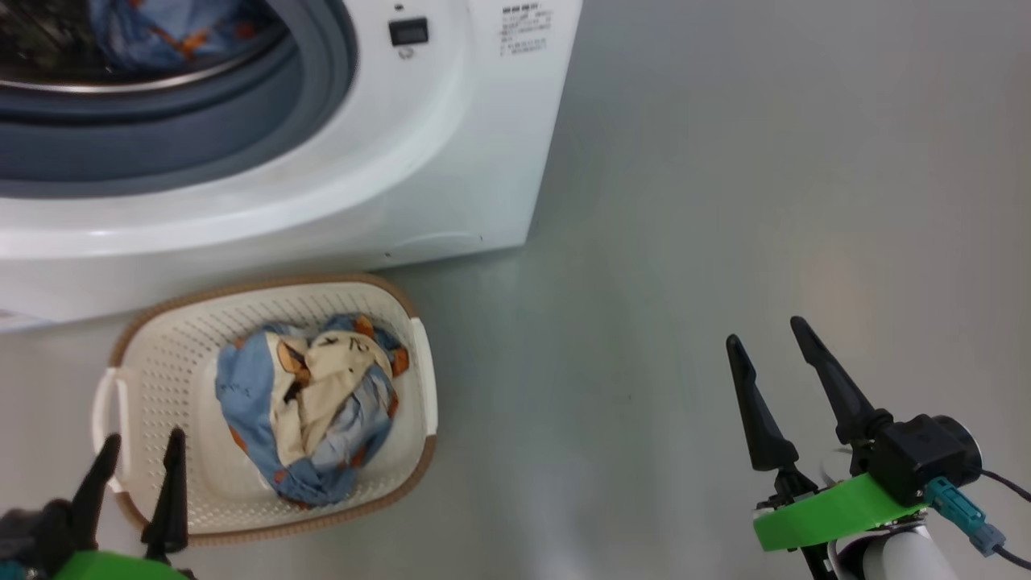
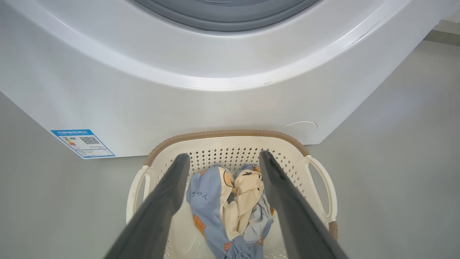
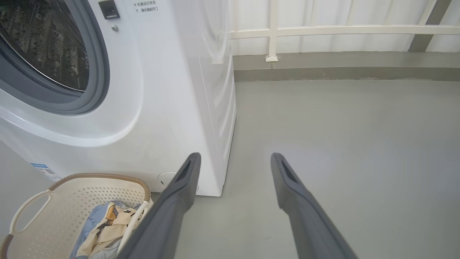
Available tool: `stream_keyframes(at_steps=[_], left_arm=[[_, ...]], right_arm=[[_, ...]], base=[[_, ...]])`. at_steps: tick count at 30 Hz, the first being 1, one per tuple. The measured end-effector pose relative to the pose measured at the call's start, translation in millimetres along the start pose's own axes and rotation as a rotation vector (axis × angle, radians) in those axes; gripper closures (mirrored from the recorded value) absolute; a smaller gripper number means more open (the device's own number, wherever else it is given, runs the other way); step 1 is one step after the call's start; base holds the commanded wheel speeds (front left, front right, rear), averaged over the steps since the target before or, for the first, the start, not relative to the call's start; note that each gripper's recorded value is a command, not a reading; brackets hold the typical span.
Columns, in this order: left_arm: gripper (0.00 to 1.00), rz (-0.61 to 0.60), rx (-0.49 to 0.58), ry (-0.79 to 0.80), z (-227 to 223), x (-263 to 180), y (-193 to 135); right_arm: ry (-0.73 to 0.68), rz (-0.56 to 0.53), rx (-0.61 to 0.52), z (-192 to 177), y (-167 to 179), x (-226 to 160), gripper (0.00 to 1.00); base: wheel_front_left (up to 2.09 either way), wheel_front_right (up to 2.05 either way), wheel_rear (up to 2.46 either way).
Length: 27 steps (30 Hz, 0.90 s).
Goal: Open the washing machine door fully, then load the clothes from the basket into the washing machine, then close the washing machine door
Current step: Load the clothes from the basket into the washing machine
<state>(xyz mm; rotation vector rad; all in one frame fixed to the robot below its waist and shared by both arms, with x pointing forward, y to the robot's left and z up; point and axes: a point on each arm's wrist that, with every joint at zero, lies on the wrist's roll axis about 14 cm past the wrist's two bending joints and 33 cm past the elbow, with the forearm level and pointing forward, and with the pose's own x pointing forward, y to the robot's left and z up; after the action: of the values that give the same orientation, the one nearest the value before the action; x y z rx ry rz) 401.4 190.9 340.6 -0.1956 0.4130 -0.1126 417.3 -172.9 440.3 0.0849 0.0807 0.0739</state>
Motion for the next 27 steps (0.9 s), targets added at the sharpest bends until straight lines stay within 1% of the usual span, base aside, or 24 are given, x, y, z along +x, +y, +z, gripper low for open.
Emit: stream_keyframes(at_steps=[9,16,21,27], left_arm=[[0.0,-0.053,-0.021,0.098,-31.4,45.5,0.1],[0.0,-0.084,-0.063,0.186,-62.1,74.2,3.1],[0.0,-0.164,-0.116,0.278,-90.7,85.4,-12.1],[0.0,-0.186,-0.093,0.372,-119.2,101.5,1.7]], right_arm=[[0.092,-0.029,-0.004,-37.1,-11.8,8.8,0.0],[0.147,-0.044,0.0,-63.2,-18.8,17.4,0.0],[0.191,-0.054,0.006,-83.1,-23.0,20.5,0.0],[0.225,-0.063,0.026,-101.4,-25.7,24.6,0.0]], base=[[0.0,0.0,0.0],[0.0,0.0,0.0],[0.0,0.0,0.0],[0.0,0.0,0.0]])
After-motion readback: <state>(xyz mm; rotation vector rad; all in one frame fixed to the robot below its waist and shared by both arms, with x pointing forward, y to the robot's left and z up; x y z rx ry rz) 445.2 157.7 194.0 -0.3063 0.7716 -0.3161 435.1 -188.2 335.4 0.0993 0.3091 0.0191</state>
